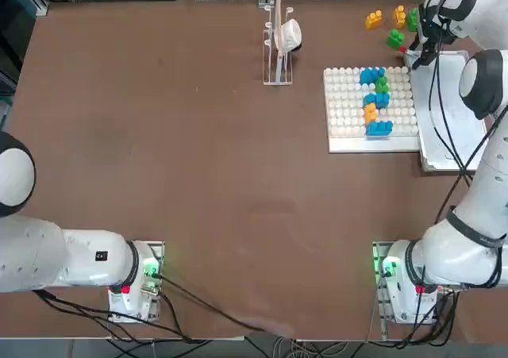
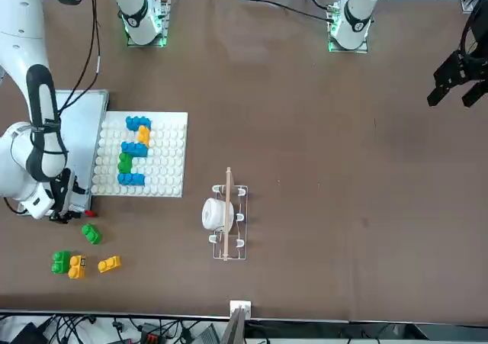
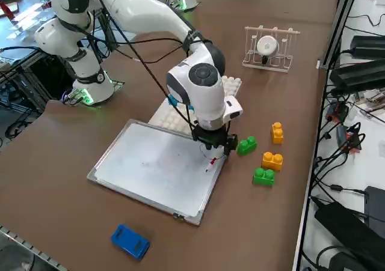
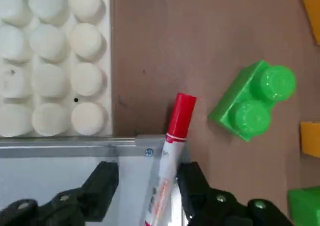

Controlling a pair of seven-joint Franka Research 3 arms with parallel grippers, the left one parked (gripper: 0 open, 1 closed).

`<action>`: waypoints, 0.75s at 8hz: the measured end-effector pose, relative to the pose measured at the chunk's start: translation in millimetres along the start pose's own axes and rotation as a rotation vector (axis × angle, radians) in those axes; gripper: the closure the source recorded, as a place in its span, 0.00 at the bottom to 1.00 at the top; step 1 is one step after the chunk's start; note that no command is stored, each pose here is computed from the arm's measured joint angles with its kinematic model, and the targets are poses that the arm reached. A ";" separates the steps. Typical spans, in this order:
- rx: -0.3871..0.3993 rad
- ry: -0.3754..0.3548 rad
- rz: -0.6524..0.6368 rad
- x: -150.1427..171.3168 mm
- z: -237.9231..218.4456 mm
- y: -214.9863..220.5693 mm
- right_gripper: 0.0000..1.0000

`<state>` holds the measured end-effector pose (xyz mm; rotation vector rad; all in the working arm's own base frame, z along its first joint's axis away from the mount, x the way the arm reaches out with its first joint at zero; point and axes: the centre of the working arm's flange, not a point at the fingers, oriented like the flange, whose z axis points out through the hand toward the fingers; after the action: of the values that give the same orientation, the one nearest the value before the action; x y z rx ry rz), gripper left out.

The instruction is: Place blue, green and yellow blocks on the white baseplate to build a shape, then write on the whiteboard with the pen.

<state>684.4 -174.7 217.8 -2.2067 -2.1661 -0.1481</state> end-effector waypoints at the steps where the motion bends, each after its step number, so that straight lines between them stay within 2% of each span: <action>1: -0.002 0.000 0.000 0.1 -0.7 0.6 0.32; 3: -0.034 -0.006 -0.001 0.8 -7.4 7.3 0.71; 4: -0.040 -0.007 0.000 1.0 -7.1 8.2 0.81; 6: -0.041 -0.007 0.000 1.0 -7.3 8.3 0.82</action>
<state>692.5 -174.6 225.4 -2.2323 -2.1856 -0.1862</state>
